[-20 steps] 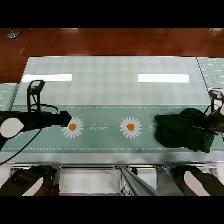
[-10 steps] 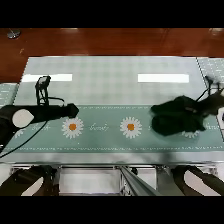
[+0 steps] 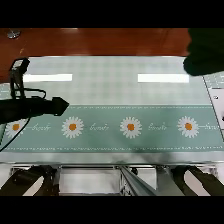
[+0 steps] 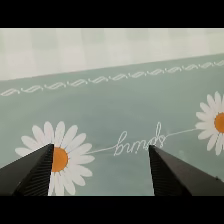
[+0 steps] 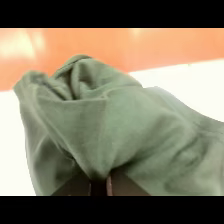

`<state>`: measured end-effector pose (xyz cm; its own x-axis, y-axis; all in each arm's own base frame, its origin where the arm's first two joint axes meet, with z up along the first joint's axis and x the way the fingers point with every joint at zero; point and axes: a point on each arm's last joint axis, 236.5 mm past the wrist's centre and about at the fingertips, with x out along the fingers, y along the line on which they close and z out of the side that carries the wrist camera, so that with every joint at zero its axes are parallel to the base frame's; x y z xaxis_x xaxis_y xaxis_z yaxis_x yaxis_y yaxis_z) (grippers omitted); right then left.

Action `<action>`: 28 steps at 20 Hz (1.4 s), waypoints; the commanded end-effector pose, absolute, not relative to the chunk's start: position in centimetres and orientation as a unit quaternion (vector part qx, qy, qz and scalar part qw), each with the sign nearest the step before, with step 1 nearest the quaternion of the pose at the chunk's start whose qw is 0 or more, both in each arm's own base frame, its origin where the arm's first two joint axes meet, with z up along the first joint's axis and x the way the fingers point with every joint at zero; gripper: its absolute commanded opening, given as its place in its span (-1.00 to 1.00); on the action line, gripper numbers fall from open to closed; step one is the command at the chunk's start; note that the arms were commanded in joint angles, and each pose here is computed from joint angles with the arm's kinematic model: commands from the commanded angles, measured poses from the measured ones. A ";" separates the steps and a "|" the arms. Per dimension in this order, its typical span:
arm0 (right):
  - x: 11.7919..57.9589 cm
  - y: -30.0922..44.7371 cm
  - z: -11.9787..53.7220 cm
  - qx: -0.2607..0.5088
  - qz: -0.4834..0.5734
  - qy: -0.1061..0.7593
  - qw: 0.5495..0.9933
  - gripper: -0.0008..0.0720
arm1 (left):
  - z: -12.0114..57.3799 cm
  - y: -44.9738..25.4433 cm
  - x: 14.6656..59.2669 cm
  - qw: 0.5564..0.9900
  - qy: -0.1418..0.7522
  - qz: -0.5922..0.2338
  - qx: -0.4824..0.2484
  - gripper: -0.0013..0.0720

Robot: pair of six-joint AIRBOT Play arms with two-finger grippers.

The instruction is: Fold the shirts.

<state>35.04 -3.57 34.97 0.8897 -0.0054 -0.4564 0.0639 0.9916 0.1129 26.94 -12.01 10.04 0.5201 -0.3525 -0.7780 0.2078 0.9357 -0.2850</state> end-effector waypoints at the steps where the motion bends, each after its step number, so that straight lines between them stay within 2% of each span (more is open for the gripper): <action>1: 31.4 -0.3 44.4 0.037 0.034 0.117 0.992 -0.89 | 10.6 -11.7 25.5 0.867 0.463 -0.167 -0.072 0.95; 4: 29.6 3.5 45.9 0.038 0.107 0.109 0.988 -0.89 | 9.8 -11.8 25.8 0.866 0.467 -0.158 -0.086 0.95; 7: 29.0 7.5 41.3 0.039 0.187 0.195 0.962 -0.89 | 9.3 -11.7 26.2 0.868 0.463 -0.154 -0.091 0.95; 10: 29.2 13.9 32.1 0.023 0.275 0.317 0.908 -0.89 | 9.0 -11.7 26.5 0.871 0.457 -0.152 -0.094 0.95; 13: 29.0 19.6 20.3 0.001 0.292 0.433 0.853 -0.89 | 8.5 -11.7 26.4 0.869 0.461 -0.151 -0.094 0.95; 17: 28.7 27.7 6.6 -0.017 0.312 0.544 0.779 -0.89 | 7.1 -11.7 26.3 0.862 0.476 -0.147 -0.093 0.95; 20: 28.3 33.5 0.0 0.019 0.335 0.599 0.727 -0.89 | 5.8 -11.7 26.4 0.853 0.494 -0.143 -0.092 0.95; 22: 28.0 36.5 -1.9 0.044 0.360 0.621 0.695 -0.88 | 5.0 -11.7 26.6 0.846 0.506 -0.140 -0.091 0.95; 23: 28.6 37.2 -1.9 0.048 0.368 0.622 0.690 -0.56 | 4.6 -11.9 26.6 0.842 0.513 -0.140 -0.093 0.95; 24: 29.7 37.4 -0.9 0.044 0.378 0.617 0.689 0.52 | 4.1 -12.2 26.6 0.836 0.521 -0.142 -0.097 0.95; 25: 31.1 36.7 0.9 0.031 0.389 0.607 0.692 0.73 | 3.7 -12.3 26.6 0.831 0.529 -0.145 -0.093 0.95; 28: 37.1 27.0 7.1 0.007 0.330 0.585 0.741 0.73 | 3.6 -9.8 27.4 0.830 0.540 -0.112 -0.087 0.95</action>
